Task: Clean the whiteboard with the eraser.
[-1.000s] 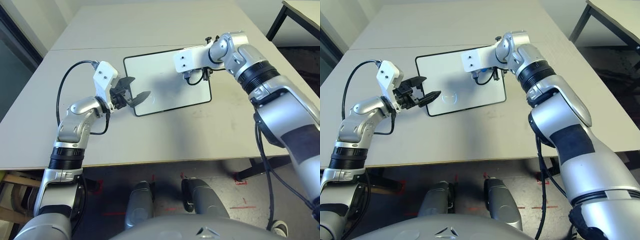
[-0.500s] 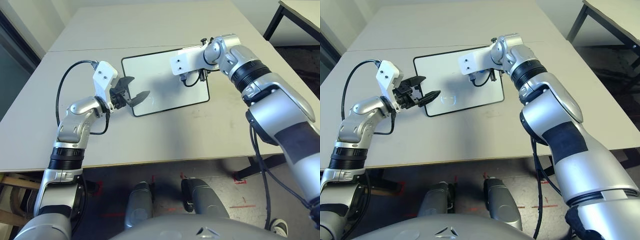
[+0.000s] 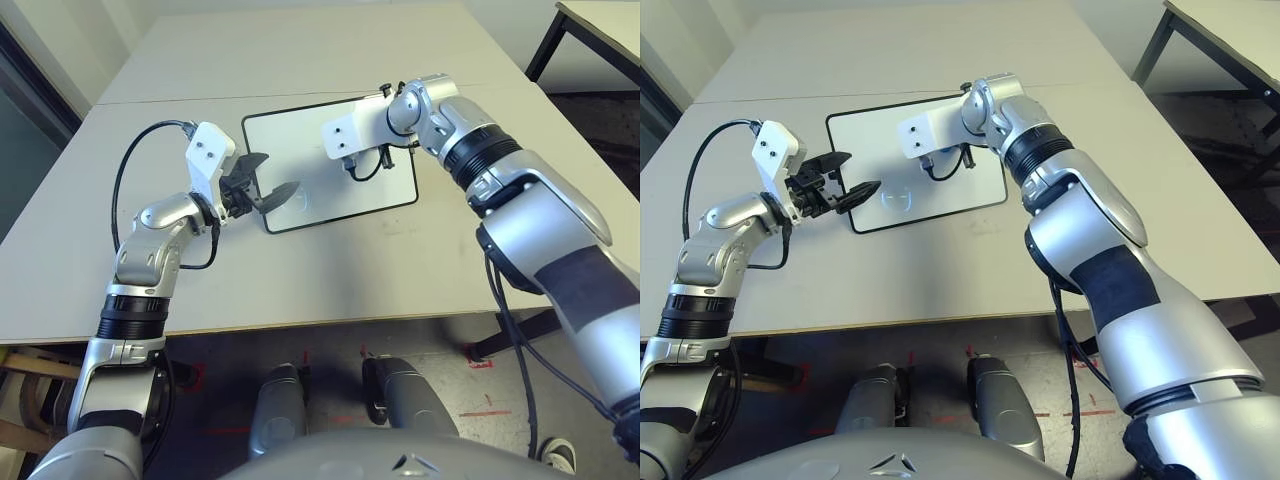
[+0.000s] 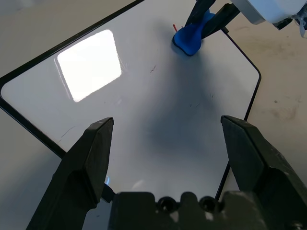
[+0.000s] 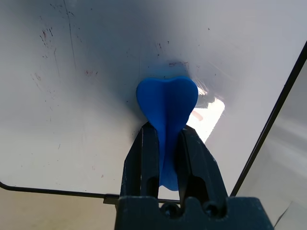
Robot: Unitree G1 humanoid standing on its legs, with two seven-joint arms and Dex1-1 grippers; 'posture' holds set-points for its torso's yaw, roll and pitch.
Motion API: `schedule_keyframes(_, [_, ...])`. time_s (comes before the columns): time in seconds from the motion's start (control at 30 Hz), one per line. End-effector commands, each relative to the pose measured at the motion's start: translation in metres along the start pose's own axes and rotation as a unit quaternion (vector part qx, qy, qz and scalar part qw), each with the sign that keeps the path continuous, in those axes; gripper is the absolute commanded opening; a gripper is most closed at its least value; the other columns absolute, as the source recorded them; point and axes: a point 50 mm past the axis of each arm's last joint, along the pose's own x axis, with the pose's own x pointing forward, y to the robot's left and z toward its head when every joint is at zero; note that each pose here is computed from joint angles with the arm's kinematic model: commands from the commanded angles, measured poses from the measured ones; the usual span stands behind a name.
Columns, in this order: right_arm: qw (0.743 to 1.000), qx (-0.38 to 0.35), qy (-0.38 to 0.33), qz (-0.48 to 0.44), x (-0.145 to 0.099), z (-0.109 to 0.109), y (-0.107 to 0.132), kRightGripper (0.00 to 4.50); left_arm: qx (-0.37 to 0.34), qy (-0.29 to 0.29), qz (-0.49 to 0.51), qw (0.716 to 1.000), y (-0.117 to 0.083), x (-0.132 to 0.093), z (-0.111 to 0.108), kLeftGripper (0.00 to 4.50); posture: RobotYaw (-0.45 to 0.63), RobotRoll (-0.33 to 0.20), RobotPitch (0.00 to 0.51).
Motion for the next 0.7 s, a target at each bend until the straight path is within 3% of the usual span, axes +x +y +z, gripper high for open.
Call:
schedule_keyframes(0.03, [1.0,-0.005,0.018,-0.008,0.001,-0.007,0.002,0.3,0.002,0.003,0.002,1.0,-0.001,-0.001,-0.002,4.5,-0.03,0.0,0.078])
schedule_keyframes(0.37, [0.996,0.024,0.074,-0.033,-0.013,-0.045,-0.003,0.3,0.003,0.0,-0.002,1.0,-0.001,0.002,-0.001,4.5,-0.05,0.0,0.068])
schedule_keyframes(0.7, [0.994,0.041,0.086,-0.045,-0.016,-0.053,-0.006,0.3,0.003,0.001,-0.004,1.0,-0.001,0.002,-0.001,4.5,-0.05,0.0,0.07])
